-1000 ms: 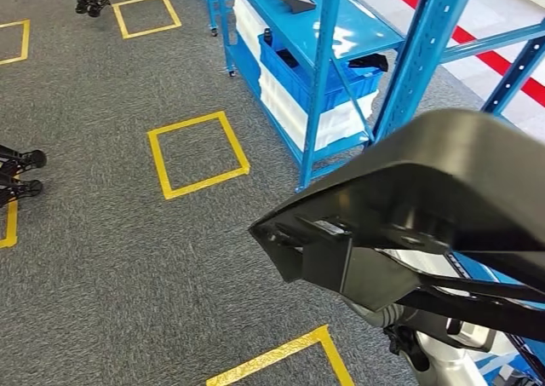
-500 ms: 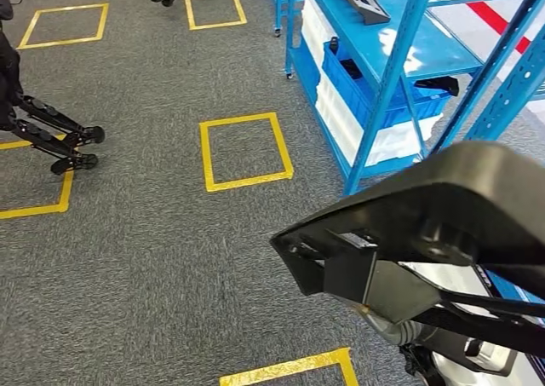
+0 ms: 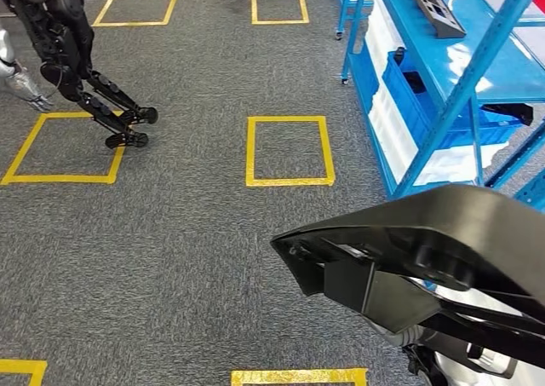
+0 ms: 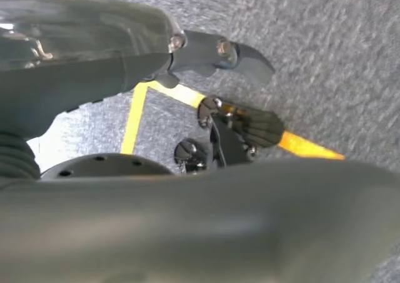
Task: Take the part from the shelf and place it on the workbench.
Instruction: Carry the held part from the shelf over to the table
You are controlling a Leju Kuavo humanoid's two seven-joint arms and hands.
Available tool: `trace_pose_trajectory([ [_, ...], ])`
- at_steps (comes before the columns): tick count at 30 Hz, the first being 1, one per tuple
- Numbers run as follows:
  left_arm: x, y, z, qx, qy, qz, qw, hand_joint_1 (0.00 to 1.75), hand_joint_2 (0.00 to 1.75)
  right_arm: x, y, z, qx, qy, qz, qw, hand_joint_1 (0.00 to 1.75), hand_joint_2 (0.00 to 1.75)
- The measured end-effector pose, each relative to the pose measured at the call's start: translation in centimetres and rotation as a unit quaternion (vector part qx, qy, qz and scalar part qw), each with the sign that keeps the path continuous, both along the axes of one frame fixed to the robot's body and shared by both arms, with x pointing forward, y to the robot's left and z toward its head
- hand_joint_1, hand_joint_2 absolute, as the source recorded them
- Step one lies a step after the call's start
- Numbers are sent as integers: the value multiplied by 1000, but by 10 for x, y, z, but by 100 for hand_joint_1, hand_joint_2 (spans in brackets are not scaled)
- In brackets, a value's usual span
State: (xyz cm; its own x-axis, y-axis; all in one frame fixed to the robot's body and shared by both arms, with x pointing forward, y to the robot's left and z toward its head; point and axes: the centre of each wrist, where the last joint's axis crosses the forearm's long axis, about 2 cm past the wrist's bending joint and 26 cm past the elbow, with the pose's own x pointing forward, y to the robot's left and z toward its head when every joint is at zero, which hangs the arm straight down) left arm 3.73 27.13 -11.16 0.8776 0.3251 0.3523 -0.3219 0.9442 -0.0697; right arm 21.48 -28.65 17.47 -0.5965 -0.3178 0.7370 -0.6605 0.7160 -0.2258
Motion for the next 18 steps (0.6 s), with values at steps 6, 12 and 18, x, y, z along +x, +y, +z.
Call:
trace_pose_trajectory([
  [6, 2, -1, 0, 0, -7, -2, 1000, 0, 175, 0, -1, 0, -1, -2, 0, 1000, 175, 175],
  [12, 2, -3, 0, -2, -8, -1, 1000, 0, 175, -1, -1, -1, -3, -1, 1, 1000, 175, 175],
  [18, -1, -3, 0, -10, -12, 13, 1000, 0, 175, 6, 6, 7, -10, -6, 12, 1000, 175, 175],
])
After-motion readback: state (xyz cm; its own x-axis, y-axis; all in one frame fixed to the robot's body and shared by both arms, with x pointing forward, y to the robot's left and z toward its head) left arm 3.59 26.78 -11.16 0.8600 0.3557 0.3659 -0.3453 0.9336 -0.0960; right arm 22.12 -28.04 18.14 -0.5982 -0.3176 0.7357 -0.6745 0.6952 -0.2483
